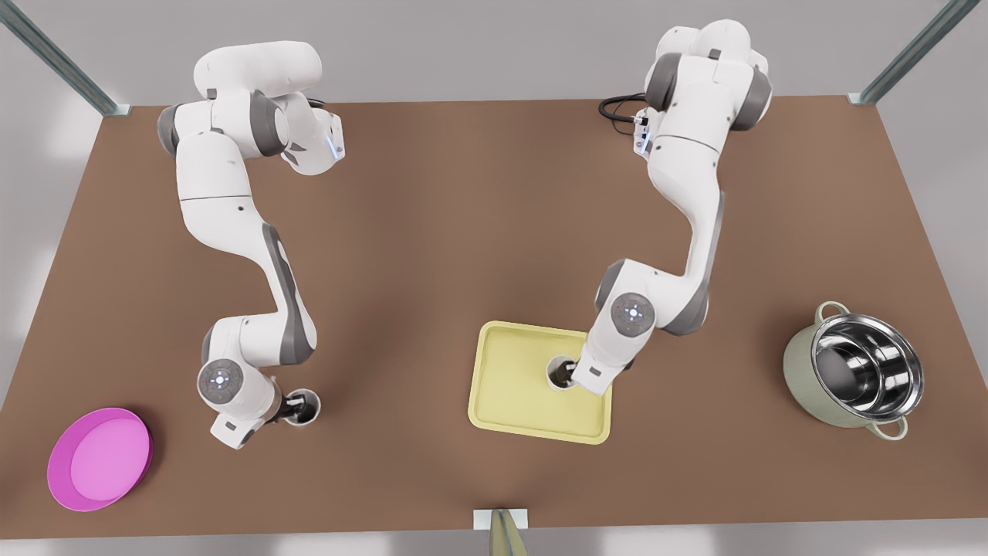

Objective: Use the left arm to pick up the white IKEA cup from the tray and place it on the middle-left position; use the right arm to pick up the white IKEA cup from the tray and place it on the middle-right position

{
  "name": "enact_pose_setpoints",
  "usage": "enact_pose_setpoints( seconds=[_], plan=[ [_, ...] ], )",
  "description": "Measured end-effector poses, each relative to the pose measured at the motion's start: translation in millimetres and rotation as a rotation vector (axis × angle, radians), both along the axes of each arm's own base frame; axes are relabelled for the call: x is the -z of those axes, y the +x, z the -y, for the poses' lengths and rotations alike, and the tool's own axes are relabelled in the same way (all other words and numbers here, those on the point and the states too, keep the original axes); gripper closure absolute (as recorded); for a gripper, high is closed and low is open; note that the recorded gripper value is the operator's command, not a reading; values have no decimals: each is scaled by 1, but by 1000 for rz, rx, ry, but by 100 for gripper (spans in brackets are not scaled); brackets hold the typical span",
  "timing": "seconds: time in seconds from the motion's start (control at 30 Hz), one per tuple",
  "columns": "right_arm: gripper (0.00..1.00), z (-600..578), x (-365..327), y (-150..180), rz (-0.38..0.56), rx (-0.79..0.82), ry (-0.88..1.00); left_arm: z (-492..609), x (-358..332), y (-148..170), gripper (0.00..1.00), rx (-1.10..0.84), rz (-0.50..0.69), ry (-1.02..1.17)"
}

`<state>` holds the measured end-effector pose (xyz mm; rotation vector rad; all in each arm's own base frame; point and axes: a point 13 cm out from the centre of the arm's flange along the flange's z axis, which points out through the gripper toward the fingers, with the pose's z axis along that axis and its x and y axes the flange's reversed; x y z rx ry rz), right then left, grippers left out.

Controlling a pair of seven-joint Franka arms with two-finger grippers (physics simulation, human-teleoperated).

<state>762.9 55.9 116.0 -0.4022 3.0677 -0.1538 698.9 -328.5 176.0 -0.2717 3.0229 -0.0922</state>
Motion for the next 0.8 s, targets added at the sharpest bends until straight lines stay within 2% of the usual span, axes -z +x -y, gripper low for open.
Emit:
enact_pose_setpoints(
  seconds=[0.1,0.3,0.53,0.57,0.63,0.67,0.73,0.8],
  plan=[
    [0,2,-1,0,-1,-18,-8,14,18,-9,0,10,-17,-5],
    [0,-7,-14,4,8,-64,21,-1,32,-4,0,-14,-31,-13],
    [0,-10,-30,5,9,-115,30,-4,70,-14,0,-2,-76,4],
    [0,-10,-38,5,12,-120,30,-4,73,-14,6,0,-79,5],
    [0,-11,-58,6,19,-132,32,-4,75,-15,30,5,-81,7],
    [0,-11,-64,6,18,-136,32,-4,76,-15,39,7,-82,7],
    [0,-14,-83,4,18,-146,36,-4,76,-16,66,9,-83,6],
    [0,-15,-138,5,60,-143,52,-1,76,-17,78,8,-85,0]
  ],
)
